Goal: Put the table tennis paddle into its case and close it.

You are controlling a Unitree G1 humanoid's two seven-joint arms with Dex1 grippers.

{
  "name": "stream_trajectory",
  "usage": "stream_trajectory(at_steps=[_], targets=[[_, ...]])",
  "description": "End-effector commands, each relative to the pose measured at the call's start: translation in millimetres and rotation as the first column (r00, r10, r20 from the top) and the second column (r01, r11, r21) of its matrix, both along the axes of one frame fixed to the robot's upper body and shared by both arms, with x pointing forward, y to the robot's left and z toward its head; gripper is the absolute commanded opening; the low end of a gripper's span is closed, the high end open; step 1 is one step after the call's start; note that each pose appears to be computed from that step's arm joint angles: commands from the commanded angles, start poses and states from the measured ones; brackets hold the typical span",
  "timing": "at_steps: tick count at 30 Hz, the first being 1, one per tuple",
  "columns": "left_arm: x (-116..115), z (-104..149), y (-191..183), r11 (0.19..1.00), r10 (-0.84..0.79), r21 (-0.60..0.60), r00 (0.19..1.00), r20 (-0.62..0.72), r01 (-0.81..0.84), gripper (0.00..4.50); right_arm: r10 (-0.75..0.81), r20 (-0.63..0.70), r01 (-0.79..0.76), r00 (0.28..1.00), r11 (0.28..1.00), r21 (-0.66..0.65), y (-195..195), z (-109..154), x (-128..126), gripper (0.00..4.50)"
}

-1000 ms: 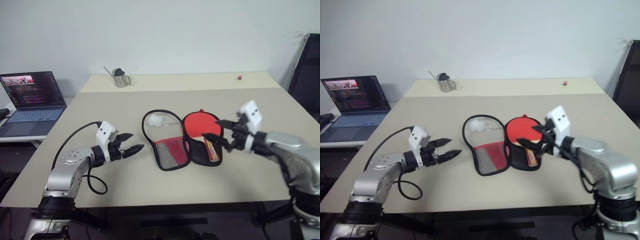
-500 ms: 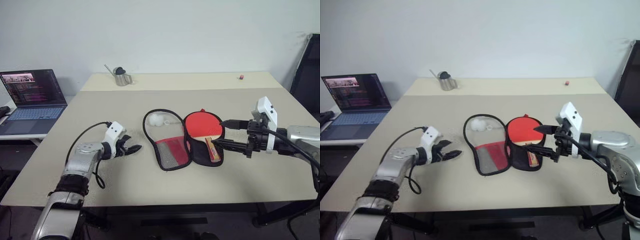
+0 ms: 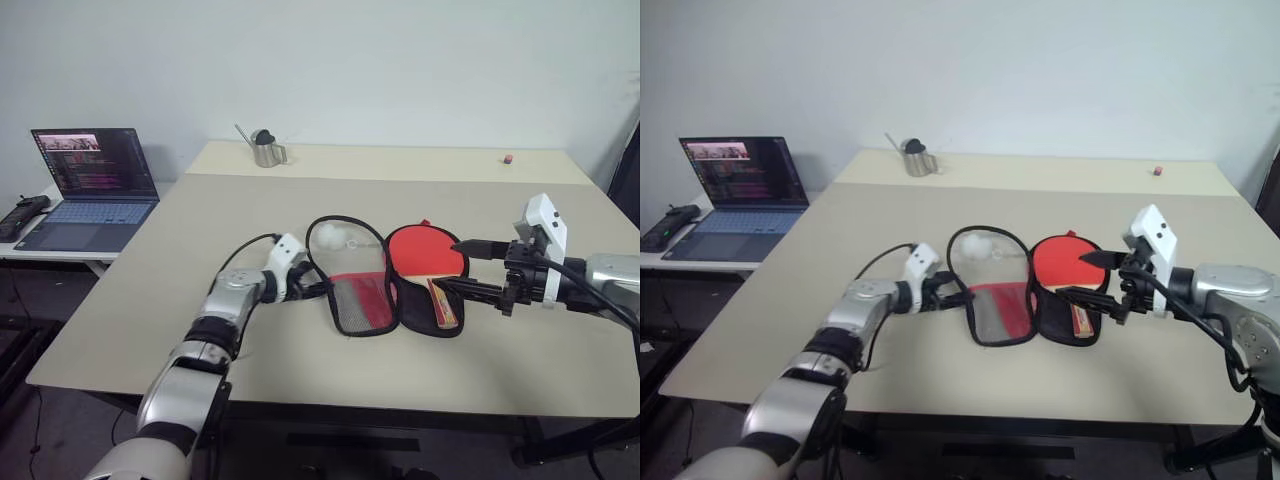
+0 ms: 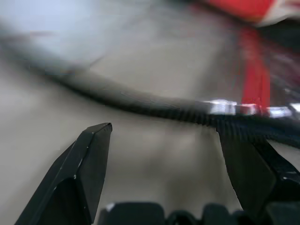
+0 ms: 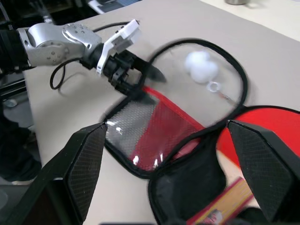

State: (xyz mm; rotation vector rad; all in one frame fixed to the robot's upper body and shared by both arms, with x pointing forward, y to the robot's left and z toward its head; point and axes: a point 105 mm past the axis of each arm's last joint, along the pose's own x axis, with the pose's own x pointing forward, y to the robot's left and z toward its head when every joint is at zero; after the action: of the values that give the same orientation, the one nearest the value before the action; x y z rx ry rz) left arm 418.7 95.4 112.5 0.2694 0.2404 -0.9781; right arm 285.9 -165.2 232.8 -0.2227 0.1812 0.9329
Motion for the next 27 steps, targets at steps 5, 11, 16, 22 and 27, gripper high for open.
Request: stream_trajectory(at_steps=[5,11,16,22,27], targets=[[4,63,-43,0.986,-0.159,-0.022,0.972,0.174,0.165,3.9,-0.047,0.082,0.047,0.996,0.999,0.0,-12,19,-8,4.48],[-7,81,-87,0.955,-0.28,-0.032,0.933,0.225,0.294,3.9,-0.141,0.1,0.142,0.985,0.99,0.002,-34,24,-6,4.48],[-12,71,-116,0.945,-0.313,-0.031,0.927,0.207,0.326,3.9,-0.226,0.109,0.227,0.968,0.974,0.005,-52,27,-5,4.48],[-15,60,-119,0.943,-0.323,-0.024,0.928,0.186,0.333,3.9,-0.26,0.083,0.26,0.962,0.965,0.012,-52,17,-1,4.48],[-9,53,-87,0.958,-0.276,-0.029,0.946,0.168,0.284,3.9,-0.31,0.052,0.309,0.949,0.951,0.021,-53,6,15,4.48]])
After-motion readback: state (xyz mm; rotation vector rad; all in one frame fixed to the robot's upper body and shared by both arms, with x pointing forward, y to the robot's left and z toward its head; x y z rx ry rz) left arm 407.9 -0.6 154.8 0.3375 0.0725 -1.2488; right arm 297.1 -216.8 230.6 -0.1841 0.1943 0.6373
